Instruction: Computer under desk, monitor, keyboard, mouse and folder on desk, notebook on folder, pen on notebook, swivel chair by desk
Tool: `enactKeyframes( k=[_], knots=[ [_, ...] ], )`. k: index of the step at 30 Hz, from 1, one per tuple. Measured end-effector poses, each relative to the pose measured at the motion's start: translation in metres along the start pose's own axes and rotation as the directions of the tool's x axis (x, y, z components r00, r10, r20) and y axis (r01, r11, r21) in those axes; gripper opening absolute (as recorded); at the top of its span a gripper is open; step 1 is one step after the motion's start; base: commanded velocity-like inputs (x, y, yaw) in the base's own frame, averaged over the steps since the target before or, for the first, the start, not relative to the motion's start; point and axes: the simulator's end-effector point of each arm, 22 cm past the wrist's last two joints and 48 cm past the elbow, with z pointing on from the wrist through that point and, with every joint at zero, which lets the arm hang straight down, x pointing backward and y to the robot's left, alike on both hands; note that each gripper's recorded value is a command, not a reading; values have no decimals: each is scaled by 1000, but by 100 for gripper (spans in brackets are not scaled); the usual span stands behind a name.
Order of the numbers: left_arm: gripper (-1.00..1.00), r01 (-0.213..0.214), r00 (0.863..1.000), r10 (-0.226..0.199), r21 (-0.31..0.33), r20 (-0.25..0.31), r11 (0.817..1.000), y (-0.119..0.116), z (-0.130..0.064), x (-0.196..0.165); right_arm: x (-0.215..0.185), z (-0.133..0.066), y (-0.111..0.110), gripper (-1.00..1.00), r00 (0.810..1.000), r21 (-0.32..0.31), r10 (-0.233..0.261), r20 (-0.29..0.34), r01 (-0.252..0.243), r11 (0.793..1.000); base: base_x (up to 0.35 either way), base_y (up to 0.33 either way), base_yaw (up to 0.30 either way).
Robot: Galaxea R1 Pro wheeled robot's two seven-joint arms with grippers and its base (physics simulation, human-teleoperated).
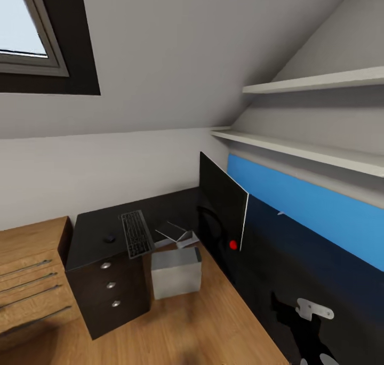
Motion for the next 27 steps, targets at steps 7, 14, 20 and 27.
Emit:
enactKeyframes(
  k=[7,14,20,27],
  knots=[
    [100,-1,1000,1,0,1,1000,1,0,0,0,0,0,100,1000,0,0,0,0,1000,187,0,-143],
    [100,0,1000,0,-1,0,1000,1,0,0,-1,0,-3,100,1000,4,-1,3,1,1000,152,0,-23],
    [100,0,1000,0,-1,0,1000,1,0,0,-2,0,-8,100,1000,13,2,7,-2,1000,22,0,-3],
    [100,0,1000,0,-2,0,1000,1,0,0,-33,0,-22,100,991,63,-13,131,4,998,1,0,0]
  ],
)
